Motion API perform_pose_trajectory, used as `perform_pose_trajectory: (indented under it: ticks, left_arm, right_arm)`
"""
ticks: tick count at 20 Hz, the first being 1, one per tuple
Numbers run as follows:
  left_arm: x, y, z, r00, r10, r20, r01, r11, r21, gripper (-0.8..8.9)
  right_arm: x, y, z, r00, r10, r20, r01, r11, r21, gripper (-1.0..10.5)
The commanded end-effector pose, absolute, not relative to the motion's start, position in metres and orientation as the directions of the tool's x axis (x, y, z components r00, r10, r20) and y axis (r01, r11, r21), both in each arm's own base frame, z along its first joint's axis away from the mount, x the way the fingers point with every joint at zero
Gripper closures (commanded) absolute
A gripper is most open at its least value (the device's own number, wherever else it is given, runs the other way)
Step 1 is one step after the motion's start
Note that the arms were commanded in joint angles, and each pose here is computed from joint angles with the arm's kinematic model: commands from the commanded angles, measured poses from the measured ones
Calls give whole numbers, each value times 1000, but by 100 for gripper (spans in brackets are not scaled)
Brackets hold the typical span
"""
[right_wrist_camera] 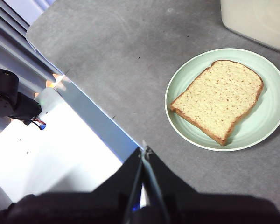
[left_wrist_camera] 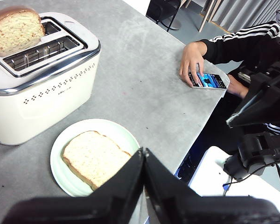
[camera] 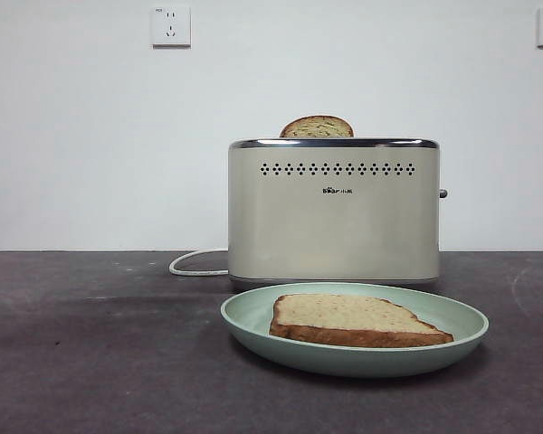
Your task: Take the bread from the toaster,put the bread on the plate,put the plate on the table
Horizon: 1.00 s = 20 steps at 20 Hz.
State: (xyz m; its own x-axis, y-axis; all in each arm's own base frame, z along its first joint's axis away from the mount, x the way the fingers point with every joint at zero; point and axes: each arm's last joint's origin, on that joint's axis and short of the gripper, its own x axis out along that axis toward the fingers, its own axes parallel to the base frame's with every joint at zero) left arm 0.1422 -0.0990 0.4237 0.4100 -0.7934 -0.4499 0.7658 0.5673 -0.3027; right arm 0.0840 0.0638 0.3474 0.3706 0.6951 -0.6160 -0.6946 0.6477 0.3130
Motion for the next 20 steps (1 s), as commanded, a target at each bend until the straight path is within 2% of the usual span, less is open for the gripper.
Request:
perform_pose_trajectory:
  ticks: [1, 16, 18, 20]
  left_arm:
    - [142, -99, 423, 409, -794, -450, 775, 562, -289, 821]
    - [142, -99, 424, 411, -794, -447, 777, 562, -283, 817]
    - [145, -100, 427, 450, -788, -419, 798, 566, -207, 817]
    - [153, -98, 438, 598, -733, -325, 769, 639, -26, 817]
  right_arm:
    - [85, 65, 346, 367, 693, -621, -697, 647, 309, 951]
    - [86, 65, 345, 369, 689, -623, -692, 652, 311, 945]
    - [86, 65, 345, 369, 689, -623, -692, 652, 311, 945]
    - [86, 65, 345, 369, 689, -624, -691, 652, 312, 945]
